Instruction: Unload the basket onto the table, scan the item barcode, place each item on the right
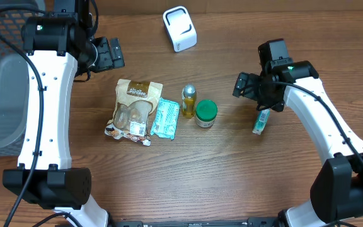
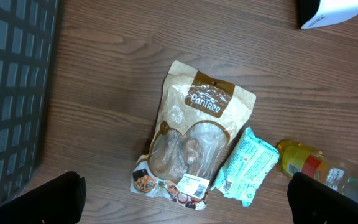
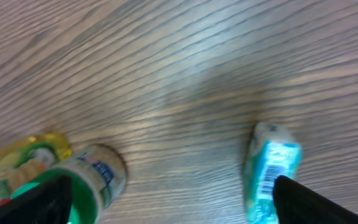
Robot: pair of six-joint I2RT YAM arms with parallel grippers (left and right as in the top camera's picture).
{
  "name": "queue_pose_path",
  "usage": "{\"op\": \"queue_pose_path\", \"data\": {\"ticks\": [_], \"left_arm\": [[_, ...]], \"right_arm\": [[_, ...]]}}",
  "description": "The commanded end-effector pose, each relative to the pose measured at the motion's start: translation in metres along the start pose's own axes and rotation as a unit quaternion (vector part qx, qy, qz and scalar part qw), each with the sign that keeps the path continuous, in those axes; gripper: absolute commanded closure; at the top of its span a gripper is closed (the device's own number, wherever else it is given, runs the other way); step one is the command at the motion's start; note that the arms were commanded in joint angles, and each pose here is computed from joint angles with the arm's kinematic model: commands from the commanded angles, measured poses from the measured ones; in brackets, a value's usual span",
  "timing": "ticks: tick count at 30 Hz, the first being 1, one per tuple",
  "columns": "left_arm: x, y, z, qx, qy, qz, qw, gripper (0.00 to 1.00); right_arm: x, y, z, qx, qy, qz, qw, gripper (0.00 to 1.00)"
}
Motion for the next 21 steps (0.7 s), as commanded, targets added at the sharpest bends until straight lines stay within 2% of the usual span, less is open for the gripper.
{"op": "queue_pose_path", "data": {"ticks": [1,3,9,21], "left_arm": [[0.003,0.002,-0.001,-0.006,-0.004,-0.006,1.0,0.01],[0.003,0.002,-0.001,-0.005,-0.004,-0.006,1.0,0.01],[0.003,0.002,-0.001,-0.006,-0.004,-0.006,1.0,0.0],[0.003,0.002,-0.001,-0.005,-0.004,-0.006,1.0,0.01]], "right_arm": [[0.007,-0.004,0.013,0.026,0.041,0.01,0.999,0.07],[0.007,-0.009,0.019,0.038,0.046,0.015,0.998,0.12],[0.005,-0.032,0.05,0.093,0.054,0.021,0.994,0.16],[-0.004,-0.057,0.083,0.13,0.041,0.002,0.991,0.16]]}}
Point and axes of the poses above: each gripper's point midway between its finger pads, its own x axis back along the fingers, its own z axis along the line the jaws close on, y = z × x, the point moved 9 cm from there along x, back along the fingers, and after that the axes turned 3 degrees about -x, right-handed, at the moved point
